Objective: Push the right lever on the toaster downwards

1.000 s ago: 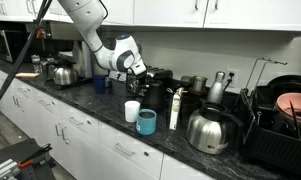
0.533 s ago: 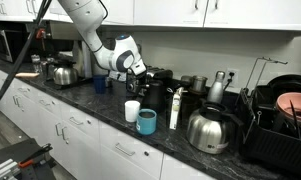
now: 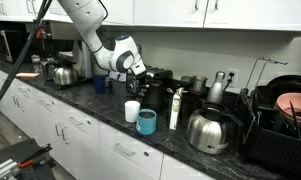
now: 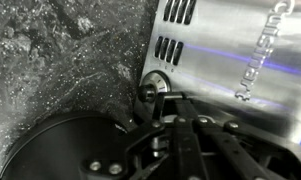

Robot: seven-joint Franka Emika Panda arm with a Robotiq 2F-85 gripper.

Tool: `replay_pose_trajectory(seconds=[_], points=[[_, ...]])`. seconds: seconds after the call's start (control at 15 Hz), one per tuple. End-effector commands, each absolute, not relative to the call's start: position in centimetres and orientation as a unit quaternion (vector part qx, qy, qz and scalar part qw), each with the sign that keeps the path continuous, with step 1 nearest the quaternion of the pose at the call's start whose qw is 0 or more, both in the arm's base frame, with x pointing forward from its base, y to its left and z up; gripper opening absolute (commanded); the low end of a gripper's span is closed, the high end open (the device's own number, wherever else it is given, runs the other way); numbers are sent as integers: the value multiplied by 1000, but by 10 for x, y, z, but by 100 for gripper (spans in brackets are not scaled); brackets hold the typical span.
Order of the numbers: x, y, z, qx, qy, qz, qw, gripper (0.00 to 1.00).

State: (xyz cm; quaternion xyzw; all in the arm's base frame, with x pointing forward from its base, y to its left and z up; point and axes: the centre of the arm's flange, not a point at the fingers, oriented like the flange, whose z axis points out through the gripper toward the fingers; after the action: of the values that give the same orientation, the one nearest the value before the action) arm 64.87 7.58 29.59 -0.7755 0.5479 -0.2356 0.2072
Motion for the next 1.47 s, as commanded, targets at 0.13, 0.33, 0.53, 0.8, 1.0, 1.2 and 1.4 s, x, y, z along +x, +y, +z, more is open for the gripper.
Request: replay_pose_trajectory(seconds=[0.13, 0.33, 0.53, 0.8, 1.0, 1.2, 1.4], points=[[648, 66, 283, -784, 537, -240, 201, 0], [641, 63, 289, -784, 533, -242, 206, 0], [636, 61, 295, -786, 524, -249, 214, 0], [627, 55, 305, -786, 518, -256, 220, 0], [622, 50, 319, -783, 513, -266, 229, 0], [616, 52, 339, -780, 509, -270, 243, 0], [601, 56, 358, -785, 497, -267, 256, 17]])
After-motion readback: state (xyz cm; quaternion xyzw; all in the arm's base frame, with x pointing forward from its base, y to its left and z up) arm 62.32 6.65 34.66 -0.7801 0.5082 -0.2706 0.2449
